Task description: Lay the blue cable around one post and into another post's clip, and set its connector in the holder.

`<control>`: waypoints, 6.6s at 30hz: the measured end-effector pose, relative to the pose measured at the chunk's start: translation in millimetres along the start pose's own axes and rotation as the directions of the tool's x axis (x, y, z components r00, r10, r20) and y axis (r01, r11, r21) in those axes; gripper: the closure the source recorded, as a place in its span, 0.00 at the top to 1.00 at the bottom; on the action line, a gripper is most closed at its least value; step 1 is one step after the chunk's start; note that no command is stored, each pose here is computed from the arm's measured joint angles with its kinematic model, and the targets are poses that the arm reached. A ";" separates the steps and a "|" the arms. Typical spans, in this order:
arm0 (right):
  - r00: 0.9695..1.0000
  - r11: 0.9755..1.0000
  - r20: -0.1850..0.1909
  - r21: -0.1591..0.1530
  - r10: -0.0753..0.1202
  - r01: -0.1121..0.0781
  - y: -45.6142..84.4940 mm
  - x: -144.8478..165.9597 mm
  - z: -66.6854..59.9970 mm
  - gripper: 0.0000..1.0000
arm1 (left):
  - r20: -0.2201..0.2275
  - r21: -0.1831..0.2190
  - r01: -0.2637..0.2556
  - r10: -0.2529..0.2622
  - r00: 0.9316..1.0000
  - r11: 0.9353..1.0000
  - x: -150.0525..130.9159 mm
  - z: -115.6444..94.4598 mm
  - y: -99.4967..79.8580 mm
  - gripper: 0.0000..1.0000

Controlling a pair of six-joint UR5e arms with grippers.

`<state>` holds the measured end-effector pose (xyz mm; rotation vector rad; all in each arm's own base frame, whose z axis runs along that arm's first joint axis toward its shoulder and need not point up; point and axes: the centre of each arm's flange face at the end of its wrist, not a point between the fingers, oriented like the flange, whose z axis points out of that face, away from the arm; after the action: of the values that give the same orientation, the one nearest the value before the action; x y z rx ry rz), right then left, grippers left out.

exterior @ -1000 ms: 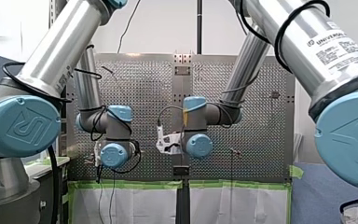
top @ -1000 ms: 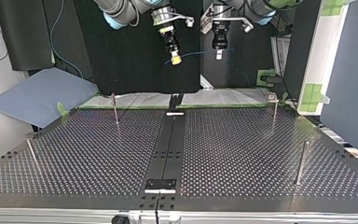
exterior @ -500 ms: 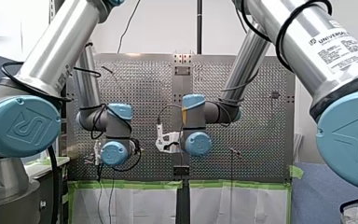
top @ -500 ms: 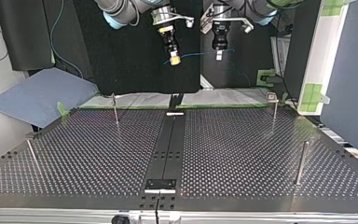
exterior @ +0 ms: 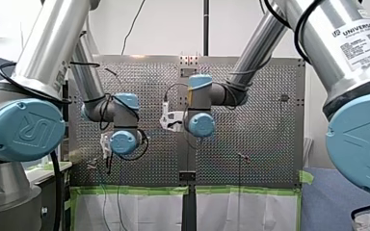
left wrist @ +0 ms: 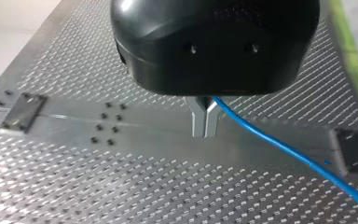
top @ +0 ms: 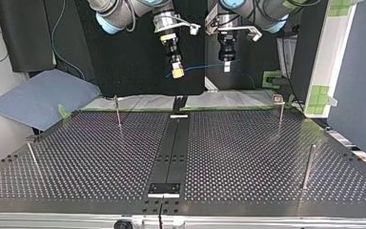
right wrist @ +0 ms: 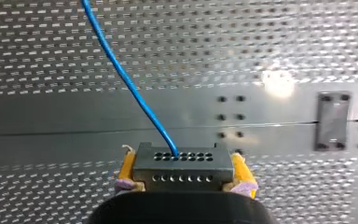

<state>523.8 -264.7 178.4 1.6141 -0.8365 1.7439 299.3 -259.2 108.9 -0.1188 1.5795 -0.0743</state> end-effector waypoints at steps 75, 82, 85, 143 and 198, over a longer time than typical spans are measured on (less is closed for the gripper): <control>0.989 0.989 -0.145 0.146 0.040 -0.019 -41.7 219.4 90.3 0.00 | 0.254 -0.229 0.300 -0.241 0.937 0.926 -269.4 44.3 49.3 0.00; 0.984 0.982 -0.173 0.186 0.049 -0.017 -47.3 234.3 94.8 0.00 | 0.264 -0.253 0.303 -0.235 0.935 0.919 -294.2 53.0 54.3 0.00; 0.981 0.981 -0.187 0.195 0.053 -0.016 -49.1 242.2 97.4 0.00 | 0.268 -0.266 0.302 -0.231 0.935 0.915 -303.5 57.5 58.0 0.00; 0.966 0.967 -0.241 0.254 0.095 -0.031 -96.8 279.6 166.6 0.00 | 0.339 -0.250 0.340 -0.247 0.908 0.907 -398.8 184.0 179.7 0.00; 0.969 0.980 -0.237 0.195 0.074 -0.027 -50.9 243.5 217.1 0.00 | 0.204 -0.193 0.296 -0.257 0.945 0.936 -333.7 253.8 224.1 0.00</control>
<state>679.9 -400.6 435.7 1.4660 -0.6141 2.0615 549.5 11.1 409.5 -0.5113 1.3818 -0.1057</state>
